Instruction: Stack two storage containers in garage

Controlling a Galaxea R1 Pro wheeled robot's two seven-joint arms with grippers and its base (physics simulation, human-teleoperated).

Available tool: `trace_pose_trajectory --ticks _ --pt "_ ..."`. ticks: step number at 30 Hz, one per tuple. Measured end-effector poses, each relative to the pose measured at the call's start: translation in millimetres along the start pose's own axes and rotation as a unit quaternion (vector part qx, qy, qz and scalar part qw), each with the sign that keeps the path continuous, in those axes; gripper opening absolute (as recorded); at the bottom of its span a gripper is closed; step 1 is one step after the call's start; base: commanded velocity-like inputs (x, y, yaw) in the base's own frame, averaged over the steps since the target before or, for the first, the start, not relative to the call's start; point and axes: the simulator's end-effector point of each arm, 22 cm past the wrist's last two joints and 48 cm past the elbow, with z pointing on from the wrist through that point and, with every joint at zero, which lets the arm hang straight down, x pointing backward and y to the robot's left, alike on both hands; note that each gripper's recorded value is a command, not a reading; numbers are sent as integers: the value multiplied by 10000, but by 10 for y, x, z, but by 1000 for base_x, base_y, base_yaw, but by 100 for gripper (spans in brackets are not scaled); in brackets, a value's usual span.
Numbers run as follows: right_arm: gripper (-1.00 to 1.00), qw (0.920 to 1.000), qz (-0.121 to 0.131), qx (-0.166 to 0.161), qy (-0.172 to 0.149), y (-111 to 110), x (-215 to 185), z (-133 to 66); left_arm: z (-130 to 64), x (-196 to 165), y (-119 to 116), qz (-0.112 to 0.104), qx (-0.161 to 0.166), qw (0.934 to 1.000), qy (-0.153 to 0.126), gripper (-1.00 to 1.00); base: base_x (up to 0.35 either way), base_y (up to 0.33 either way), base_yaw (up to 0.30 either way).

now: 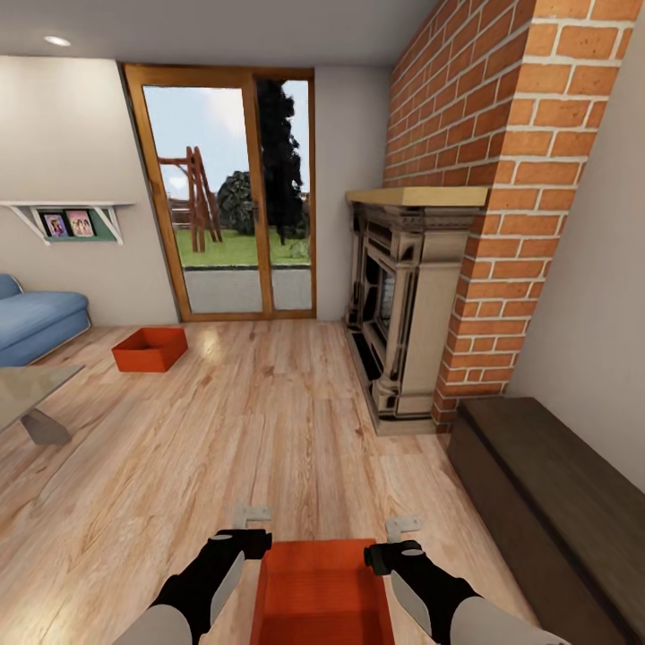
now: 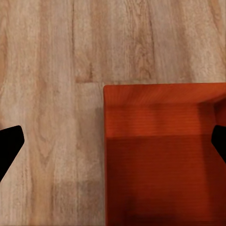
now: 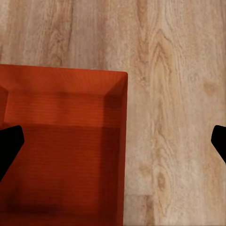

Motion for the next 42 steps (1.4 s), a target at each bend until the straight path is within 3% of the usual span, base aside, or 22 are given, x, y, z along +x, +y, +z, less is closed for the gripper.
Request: trace_pose_trajectory --ticks 7,42 --pt "100 9998 -28 106 143 -33 140 94 98 92 3 0 -4 10000 4 100 0 0 0" --pt "100 9993 -12 314 210 -52 701 653 683 804 1 -33 0 9997 237 100 0 0 0"
